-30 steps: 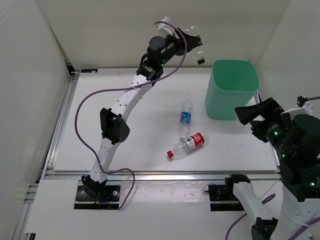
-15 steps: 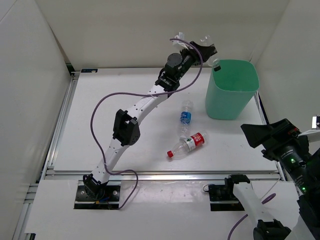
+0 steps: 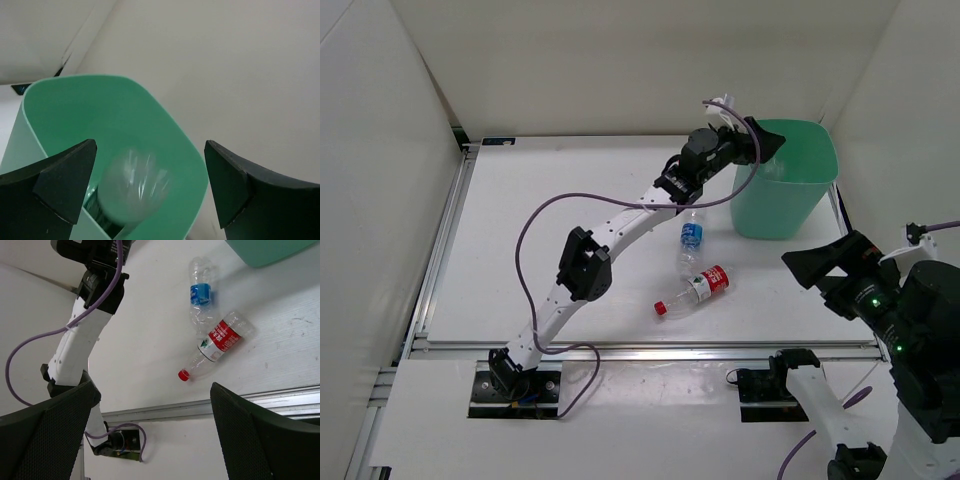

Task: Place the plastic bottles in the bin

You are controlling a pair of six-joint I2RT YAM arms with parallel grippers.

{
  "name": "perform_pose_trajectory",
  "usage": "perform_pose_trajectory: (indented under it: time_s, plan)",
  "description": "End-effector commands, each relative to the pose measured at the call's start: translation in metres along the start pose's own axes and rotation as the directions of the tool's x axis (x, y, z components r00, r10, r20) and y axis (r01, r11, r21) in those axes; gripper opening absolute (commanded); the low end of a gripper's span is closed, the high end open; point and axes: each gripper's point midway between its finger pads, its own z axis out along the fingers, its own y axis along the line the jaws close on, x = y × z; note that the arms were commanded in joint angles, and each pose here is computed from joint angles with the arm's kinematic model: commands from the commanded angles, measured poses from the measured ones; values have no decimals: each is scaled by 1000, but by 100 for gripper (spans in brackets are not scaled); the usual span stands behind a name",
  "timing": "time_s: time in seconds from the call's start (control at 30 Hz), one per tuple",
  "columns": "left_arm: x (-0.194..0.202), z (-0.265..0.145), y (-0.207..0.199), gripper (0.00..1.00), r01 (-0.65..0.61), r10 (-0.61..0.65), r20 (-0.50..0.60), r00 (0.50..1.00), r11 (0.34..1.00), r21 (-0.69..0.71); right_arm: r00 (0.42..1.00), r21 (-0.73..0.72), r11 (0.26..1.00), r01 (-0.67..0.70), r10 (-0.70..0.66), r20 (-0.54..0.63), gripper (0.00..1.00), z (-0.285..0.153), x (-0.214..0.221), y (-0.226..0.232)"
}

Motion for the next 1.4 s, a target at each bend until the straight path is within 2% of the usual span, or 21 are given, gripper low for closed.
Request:
perform_pose_trajectory:
  time_s: [0.0, 0.1, 0.13, 0.17, 0.2, 0.27, 0.37, 0.43, 0.53, 0.67, 0.83, 0.9, 1.13, 1.33, 1.37]
  plan:
    - [-74, -23, -50, 100, -146, 144, 39, 989, 988, 40, 1000, -75, 997, 8, -6, 25, 100, 4, -6, 13]
    - [-102, -47, -55, 100, -246, 246, 12, 969, 968, 47, 1000, -110, 994, 13, -11, 16, 100, 12, -9, 21]
    - [-109, -56, -44, 100, -338, 338, -5, 941, 941, 9, 1000, -104, 994, 10, -10, 9, 100, 18, -9, 20]
    - [-145, -76, -64, 100, -364, 365, 53, 930, 931, -31, 1000, -119, 993, 14, -12, 12, 100, 20, -11, 23]
    - [-133, -88, -24, 100, -373, 380, 8, 925, 910, -180, 1000, -112, 994, 11, -10, 4, 100, 25, -9, 21]
    - [-145, -113, -5, 100, -399, 403, -39, 914, 880, -258, 1000, -113, 994, 11, -11, 5, 100, 30, -10, 20]
    - [-103, -132, 39, 100, -418, 352, -248, 903, 853, -312, 1000, -112, 993, 23, -21, 19, 100, 33, -11, 18]
    - [-59, -154, 75, 100, -442, 302, -400, 865, 837, -324, 1000, -97, 995, 20, -18, 20, 100, 36, -11, 15]
    - [-24, -164, 88, 100, -365, 191, -463, 865, 874, -321, 999, -102, 995, 22, -20, 26, 100, 39, -13, 15]
    - [19, -177, 123, 100, -357, 84, -593, 801, 861, -362, 998, -93, 995, 44, -40, 49, 100, 40, -17, 14]
    - [60, -183, 145, 100, -314, -15, -649, 761, 867, -388, 997, -71, 996, 60, -56, 56, 100, 43, -18, 8]
    - [64, -183, 146, 100, -308, -23, -657, 753, 871, -384, 996, -61, 996, 70, -66, 65, 100, 43, -19, 6]
    - [122, -198, 167, 100, -244, -150, -719, 679, 877, -413, 993, -21, 996, 84, -82, 86, 100, 36, -23, 0]
    - [154, -190, 169, 100, -197, -187, -746, 640, 898, -394, 991, -5, 996, 92, -91, 98, 100, 31, -25, -2]
    - [160, -190, 173, 95, -187, -209, -741, 638, 892, -412, 990, 4, 996, 91, -91, 105, 100, 32, -26, -3]
